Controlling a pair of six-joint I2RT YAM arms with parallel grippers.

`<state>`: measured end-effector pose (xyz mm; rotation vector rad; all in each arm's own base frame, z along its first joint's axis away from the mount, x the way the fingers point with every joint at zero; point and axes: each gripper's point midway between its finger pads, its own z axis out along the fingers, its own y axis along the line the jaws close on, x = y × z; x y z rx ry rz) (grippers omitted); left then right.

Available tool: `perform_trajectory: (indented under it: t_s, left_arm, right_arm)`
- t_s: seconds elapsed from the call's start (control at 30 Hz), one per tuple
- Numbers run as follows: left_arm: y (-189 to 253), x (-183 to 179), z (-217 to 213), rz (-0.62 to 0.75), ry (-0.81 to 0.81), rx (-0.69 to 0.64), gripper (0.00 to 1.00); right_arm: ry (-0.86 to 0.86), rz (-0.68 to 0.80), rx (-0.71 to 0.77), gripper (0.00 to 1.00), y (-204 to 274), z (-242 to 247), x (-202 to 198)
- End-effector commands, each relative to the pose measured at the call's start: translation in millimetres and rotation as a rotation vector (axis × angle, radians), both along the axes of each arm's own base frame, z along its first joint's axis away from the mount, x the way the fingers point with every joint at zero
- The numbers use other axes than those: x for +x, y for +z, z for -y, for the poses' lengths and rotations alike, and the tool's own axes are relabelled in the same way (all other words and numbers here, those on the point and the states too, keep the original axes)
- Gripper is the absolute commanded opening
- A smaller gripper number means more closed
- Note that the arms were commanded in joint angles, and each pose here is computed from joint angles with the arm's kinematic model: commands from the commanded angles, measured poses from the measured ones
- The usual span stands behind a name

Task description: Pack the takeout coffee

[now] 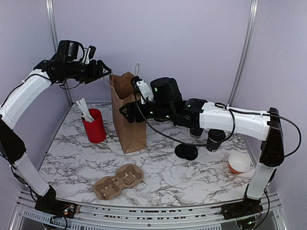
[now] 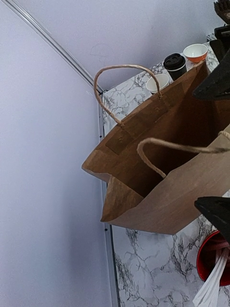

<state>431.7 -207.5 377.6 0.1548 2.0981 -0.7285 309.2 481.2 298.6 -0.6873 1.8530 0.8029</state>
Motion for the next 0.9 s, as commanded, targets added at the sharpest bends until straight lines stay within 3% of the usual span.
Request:
perform_trajectory:
  t_s: [0.0,0.2,0.43,0.73,0.87]
  left_arm:
    - [9,-12,-1,0.035,-0.009,0.01,0.66]
    - [4,-18,-3,0.036,0.006,0.0,0.53]
    - [-2,-25,-4,0.042,0.008,-0.015,0.42]
    - [9,-24,-3,0.068,0.01,-0.048,0.4]
    - [15,-26,-3,0.08,0.01,-0.054,0.44]
  right_arm:
    - [-0.007,-0.022,0.002,0.79,11,10,-11]
    - [0.005,-0.111,-0.016,0.85,0,22,-25]
    - [0.086,-0.294,-0.103,0.89,-48,10,-66]
    - [0.158,-0.418,-0.326,0.86,-131,-14,-116]
    - [0.223,-0.472,-0.401,0.85,-162,-30,-142]
